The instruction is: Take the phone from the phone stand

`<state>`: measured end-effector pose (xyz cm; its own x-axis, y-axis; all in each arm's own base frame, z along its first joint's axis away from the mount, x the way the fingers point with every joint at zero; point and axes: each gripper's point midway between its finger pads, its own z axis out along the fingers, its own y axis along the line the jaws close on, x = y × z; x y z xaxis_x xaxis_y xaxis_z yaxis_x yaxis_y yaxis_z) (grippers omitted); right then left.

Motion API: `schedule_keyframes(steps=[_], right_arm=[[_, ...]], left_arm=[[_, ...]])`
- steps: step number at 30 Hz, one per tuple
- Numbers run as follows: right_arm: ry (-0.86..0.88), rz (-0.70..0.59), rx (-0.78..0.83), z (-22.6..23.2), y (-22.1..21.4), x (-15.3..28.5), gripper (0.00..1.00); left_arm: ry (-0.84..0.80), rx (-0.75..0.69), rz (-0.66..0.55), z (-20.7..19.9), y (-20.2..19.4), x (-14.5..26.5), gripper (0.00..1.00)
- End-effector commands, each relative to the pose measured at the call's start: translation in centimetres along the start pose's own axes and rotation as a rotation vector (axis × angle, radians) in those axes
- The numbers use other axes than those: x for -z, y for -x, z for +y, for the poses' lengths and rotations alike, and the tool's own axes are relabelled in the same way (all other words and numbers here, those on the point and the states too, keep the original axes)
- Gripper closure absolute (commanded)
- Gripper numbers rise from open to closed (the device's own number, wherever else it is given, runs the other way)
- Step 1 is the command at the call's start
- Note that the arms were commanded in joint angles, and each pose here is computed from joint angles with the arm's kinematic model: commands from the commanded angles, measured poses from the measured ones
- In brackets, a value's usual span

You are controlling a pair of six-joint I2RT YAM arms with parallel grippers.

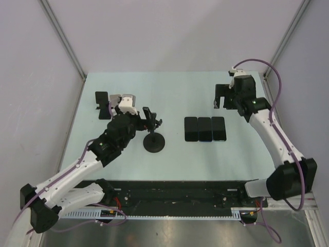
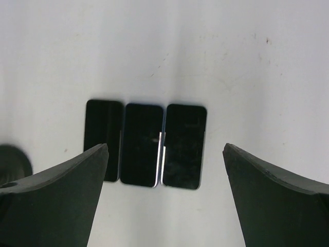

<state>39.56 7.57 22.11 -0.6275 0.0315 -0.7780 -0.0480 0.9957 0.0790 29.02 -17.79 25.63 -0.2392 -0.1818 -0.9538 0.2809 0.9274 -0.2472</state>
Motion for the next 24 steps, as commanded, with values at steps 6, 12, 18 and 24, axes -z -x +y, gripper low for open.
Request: schedule_keyframes(steps=[6,12,18,24], right_arm=[[0.195,-0.124,-0.007,3.7,-2.4,8.6,0.0],[0.257,-0.158,0.006,4.1,-4.9,11.9,0.0],[0.266,-0.19,0.05,4.3,-6.2,13.1,0.0],[0.273,-0.203,0.073,4.3,-6.6,13.9,0.0]], left_arm=[[0.246,0.174,0.147,-0.2,-0.9,-1.4,0.0],[0.3,0.181,0.217,0.1,-3.1,-2.4,0.05],[0.292,0.163,0.279,-0.5,-4.6,-3.3,0.24],[0.239,0.115,0.324,-1.3,-4.7,-4.1,0.55]])
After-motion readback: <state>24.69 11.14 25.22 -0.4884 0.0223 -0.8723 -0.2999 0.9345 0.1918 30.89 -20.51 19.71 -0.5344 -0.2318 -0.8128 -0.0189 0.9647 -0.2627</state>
